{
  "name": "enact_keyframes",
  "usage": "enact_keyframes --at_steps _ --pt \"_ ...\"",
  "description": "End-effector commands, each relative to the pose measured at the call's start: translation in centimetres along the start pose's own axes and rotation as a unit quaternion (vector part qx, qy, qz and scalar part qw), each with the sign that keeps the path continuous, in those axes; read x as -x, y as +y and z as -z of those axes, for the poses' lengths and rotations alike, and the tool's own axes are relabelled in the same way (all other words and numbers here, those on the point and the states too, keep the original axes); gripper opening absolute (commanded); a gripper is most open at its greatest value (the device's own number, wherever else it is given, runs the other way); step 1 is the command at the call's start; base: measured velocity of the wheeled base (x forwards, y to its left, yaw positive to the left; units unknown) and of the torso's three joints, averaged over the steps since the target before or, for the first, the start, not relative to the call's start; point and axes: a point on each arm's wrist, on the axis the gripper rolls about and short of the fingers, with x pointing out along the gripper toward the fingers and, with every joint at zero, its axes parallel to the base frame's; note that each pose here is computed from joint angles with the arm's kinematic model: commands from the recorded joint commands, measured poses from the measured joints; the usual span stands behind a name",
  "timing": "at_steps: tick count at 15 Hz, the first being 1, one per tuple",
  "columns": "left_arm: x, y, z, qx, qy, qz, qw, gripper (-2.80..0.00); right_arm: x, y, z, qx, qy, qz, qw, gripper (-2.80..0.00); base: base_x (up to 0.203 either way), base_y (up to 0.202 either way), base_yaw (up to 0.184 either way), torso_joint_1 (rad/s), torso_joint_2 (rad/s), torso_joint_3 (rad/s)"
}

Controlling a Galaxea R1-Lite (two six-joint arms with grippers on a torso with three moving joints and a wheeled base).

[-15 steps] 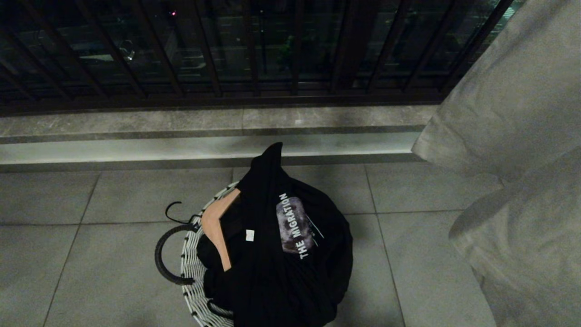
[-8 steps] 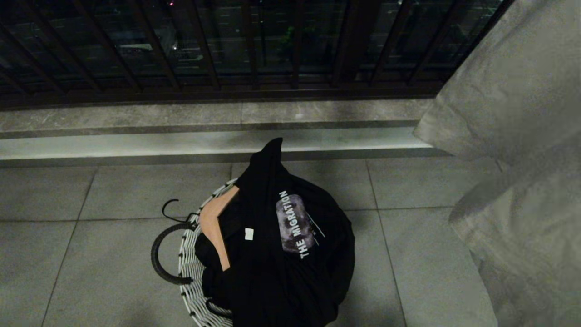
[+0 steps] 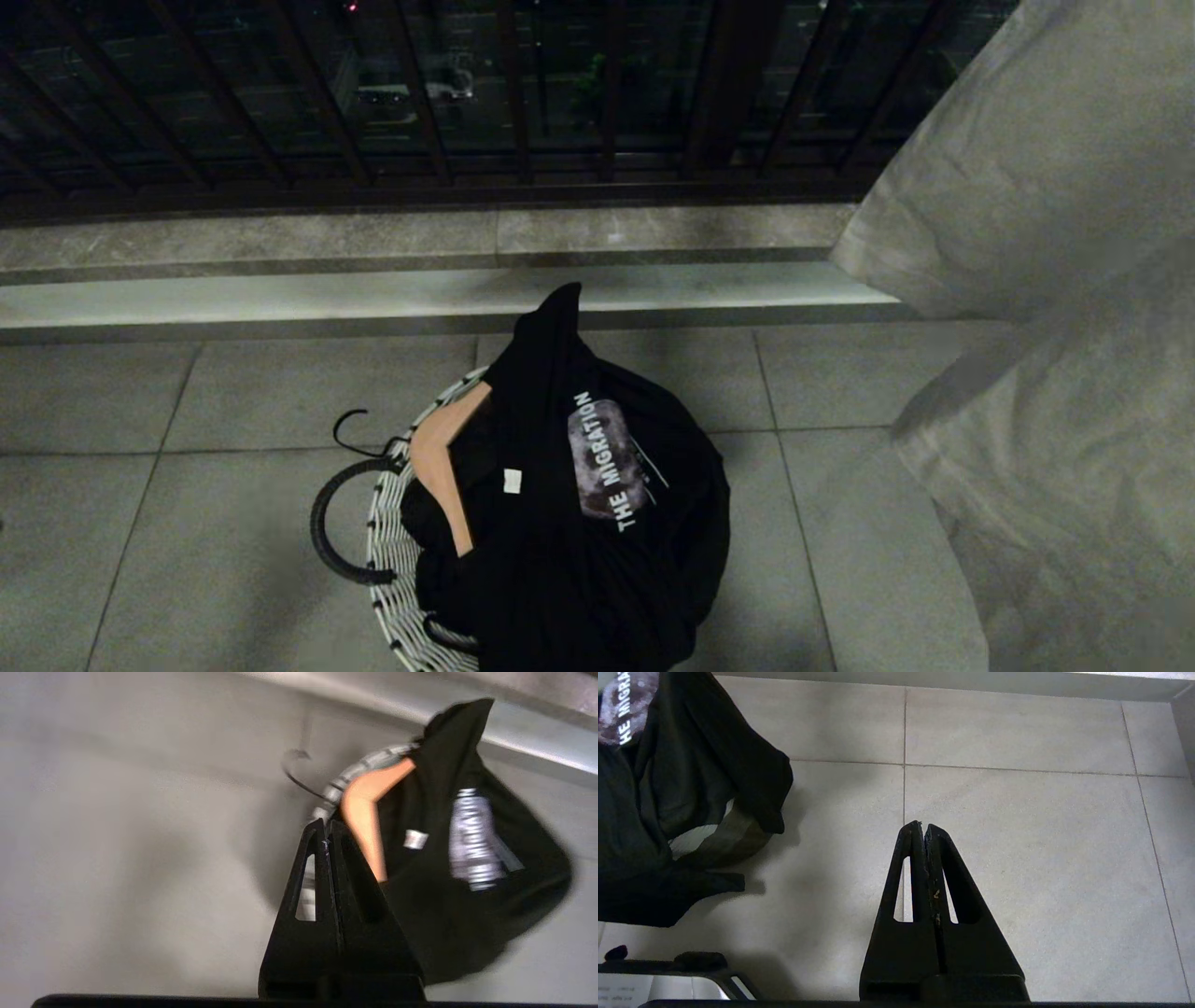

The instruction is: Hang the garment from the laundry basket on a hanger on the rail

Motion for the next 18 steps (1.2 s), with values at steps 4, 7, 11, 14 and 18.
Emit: enact_keyframes --at_steps 4,7,11,14,18 --pt "-14.2 -4.1 0.4 0.119 0.241 -0.023 0.963 -2.8 0.0 0.0 0.0 0.0 0.001 0.0 1.0 -2.8 0.0 0.0 0.0 0.0 0.0 0.0" --pt "-17.9 -6.6 4.4 0.158 0.335 -0.05 0.9273 -2.8 0.0 0.0 0.0 0.0 0.001 -0.002 1.0 -2.8 0.0 0.0 0.0 0.0 0.0 0.0" --pt "-19.1 -9.3 7.9 0.129 0.379 -0.06 0.9143 0.0 0.0 0.0 0.0 0.0 0.001 -0.005 1.0 -2.8 0.0 0.0 0.0 0.0 0.0 0.0" --pt "-20.2 -9.1 9.5 0.12 0.357 -0.067 0.9241 0.0 0.0 0.0 0.0 0.0 0.001 -0.005 1.0 -2.8 0.0 0.0 0.0 0.0 0.0 0.0" --pt "-22.2 -9.3 11.3 0.107 0.324 -0.077 0.9368 0.0 0.0 0.0 0.0 0.0 0.001 -0.005 1.0 -2.8 0.0 0.0 0.0 0.0 0.0 0.0"
